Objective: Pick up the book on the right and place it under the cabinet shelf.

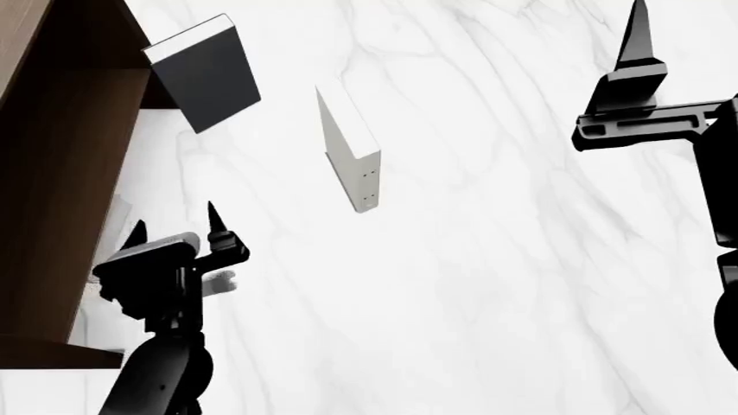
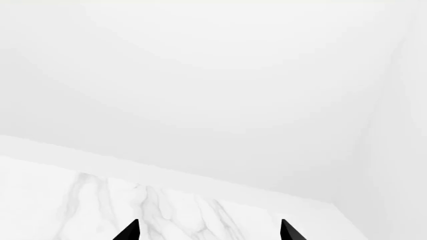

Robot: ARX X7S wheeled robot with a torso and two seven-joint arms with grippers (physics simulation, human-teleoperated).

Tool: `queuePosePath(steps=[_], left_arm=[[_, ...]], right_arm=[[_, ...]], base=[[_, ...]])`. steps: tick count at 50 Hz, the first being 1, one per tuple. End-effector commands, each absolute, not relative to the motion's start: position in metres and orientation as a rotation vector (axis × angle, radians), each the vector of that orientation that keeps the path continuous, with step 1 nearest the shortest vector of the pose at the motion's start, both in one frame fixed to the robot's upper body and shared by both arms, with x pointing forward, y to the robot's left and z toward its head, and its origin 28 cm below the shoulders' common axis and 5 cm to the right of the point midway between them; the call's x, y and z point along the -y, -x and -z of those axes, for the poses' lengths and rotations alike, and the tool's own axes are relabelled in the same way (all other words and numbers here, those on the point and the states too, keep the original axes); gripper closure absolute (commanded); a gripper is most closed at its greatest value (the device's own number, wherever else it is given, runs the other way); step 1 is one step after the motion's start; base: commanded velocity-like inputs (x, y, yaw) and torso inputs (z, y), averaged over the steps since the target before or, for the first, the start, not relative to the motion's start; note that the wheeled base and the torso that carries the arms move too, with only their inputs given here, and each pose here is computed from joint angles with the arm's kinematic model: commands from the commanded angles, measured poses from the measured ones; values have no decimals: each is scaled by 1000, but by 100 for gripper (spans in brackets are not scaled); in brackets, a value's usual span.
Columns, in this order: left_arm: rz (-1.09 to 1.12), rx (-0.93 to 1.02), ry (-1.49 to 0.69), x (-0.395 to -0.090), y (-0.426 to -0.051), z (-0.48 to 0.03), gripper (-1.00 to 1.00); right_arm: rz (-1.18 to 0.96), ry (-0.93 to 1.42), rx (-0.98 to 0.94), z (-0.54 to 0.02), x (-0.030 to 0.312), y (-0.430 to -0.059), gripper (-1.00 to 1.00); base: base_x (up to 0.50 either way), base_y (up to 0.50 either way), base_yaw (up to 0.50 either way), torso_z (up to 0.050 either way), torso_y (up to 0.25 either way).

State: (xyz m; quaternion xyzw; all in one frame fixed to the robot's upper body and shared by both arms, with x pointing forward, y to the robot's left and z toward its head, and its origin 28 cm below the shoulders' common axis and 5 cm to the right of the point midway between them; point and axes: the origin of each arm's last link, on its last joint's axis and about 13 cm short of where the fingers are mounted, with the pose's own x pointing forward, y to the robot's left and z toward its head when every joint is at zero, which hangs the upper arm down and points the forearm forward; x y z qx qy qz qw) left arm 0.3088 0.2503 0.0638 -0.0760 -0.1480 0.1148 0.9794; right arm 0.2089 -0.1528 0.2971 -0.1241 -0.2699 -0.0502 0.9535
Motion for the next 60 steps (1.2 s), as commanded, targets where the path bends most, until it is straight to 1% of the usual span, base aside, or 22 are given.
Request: queuePosePath(steps=[1, 15, 19, 24, 33, 60], left_arm=[[50, 213, 293, -216, -299, -59, -100], [117, 235, 301, -203, -297, -73, -100], [129, 283, 247, -202, -293, -86, -100], [126, 344, 155, -203, -288, -102, -100], [125, 423, 66, -208, -279, -130, -100], [134, 588, -38, -210, -256, -199, -100]], right_arm=[[97, 249, 552, -298, 152, -208, -100], [92, 249, 557, -301, 152, -207, -100], [89, 247, 554, -299, 152, -207, -100], [88, 244, 551, -297, 152, -207, -100], [85, 237, 547, -294, 152, -207, -100], [86, 228, 550, -291, 153, -206, -100]], base=[[0, 0, 0, 0, 0], [0, 0, 0, -1, -2], [0, 0, 0, 0, 0], [0, 0, 0, 0, 0], [0, 0, 0, 0, 0], [0, 0, 0, 0, 0]])
